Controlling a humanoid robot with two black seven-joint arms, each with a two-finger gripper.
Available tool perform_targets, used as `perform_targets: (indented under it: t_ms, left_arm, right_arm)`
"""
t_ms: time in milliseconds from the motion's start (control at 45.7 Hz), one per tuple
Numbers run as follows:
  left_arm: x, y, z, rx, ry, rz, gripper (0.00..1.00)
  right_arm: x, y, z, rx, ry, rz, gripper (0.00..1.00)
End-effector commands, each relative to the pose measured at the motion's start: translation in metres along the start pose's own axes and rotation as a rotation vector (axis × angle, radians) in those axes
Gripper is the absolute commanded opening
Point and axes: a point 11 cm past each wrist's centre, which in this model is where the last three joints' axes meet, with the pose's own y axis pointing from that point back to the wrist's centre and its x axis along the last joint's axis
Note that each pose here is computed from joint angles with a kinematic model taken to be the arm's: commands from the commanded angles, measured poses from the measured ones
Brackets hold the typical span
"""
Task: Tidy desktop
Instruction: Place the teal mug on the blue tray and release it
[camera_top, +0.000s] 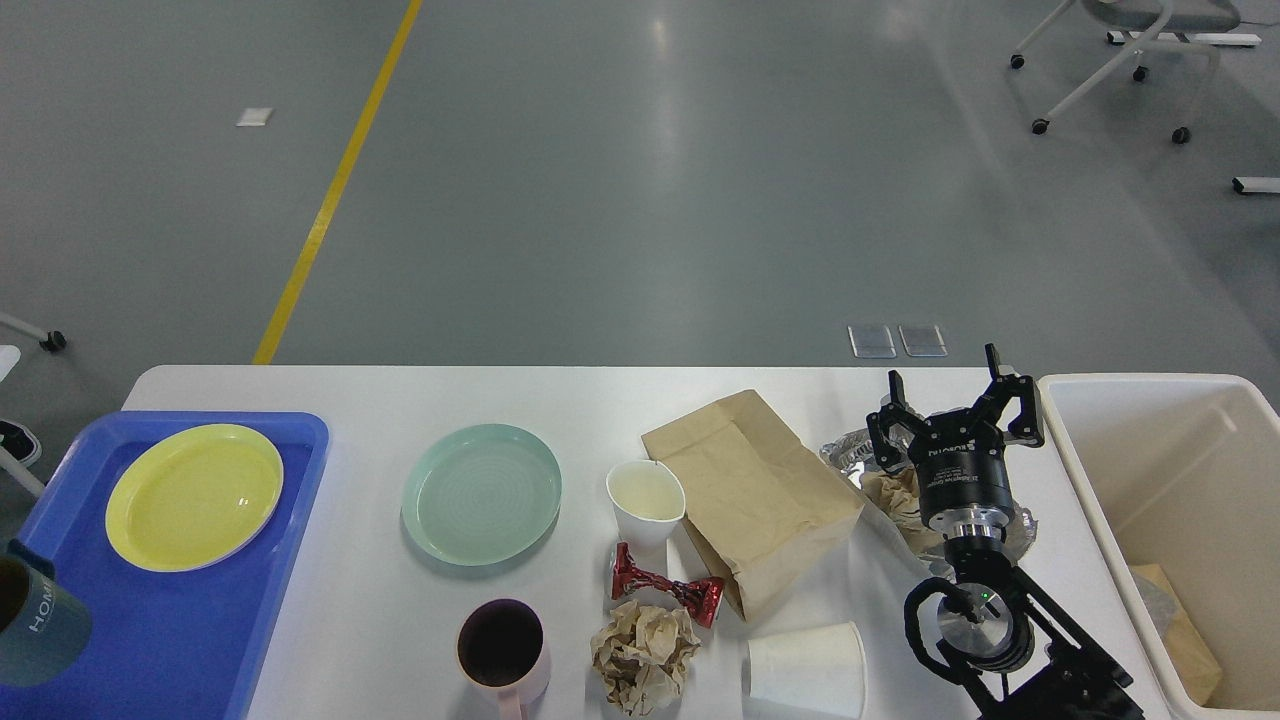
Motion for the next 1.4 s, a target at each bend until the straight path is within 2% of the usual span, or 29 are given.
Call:
perform_targets:
  t_ms: [0, 175, 460, 897, 985, 1072, 1160, 1269, 1379]
  left_arm:
    - [0.006, -0.024, -0.012, 0.0, 0.048, 0.015, 0.0]
    - [0.01, -0.043, -0.018, -0.024, 0.101, 0.031, 0.0]
    - [0.016, -0.048, -0.048, 0.021, 0.141, 0.055, 0.0]
    - [0.004, -0.064, -0.047, 0.021, 0.15, 0.019, 0.01]
    - [0.004, -0.065, -0.05, 0.034, 0.14, 0.029, 0.11]
    - [0.004, -0.065, -0.053, 0.043, 0.145, 0.035, 0.37]
    - [0.006, -0.063, -0.055, 0.037, 0.16, 0.052, 0.48]
    - [0.008, -0.062, -0.055, 0.03, 0.164, 0.066, 0.72]
    - [0.012, -0.059, -0.055, 0.024, 0.17, 0.079, 0.86]
  right_arm:
    - [0.0, 0.0, 0.0, -0.001, 0.0, -0.001, 1.0]
    - [0.0, 0.0, 0.0, 0.0, 0.0, -0.001, 1.0]
    - [0.0, 0.0, 0.0, 0.0, 0.0, -0.001, 1.0]
    - [0.0, 0.001, 0.0, -0.001, 0.0, 0.001, 1.0]
    - [0.0, 0.0, 0.0, -0.001, 0.0, -0.001, 1.0]
    - [0.0, 0.0, 0.0, 0.0, 0.0, 0.0, 1.0]
    - [0.0, 0.0, 0.0, 0.0, 0.0, -0.001, 1.0]
    - [0.0, 0.0, 0.0, 0.0, 0.0, 0.0, 1.0]
    - [0.0, 0.0, 0.0, 0.0, 0.0, 0.0, 1.0]
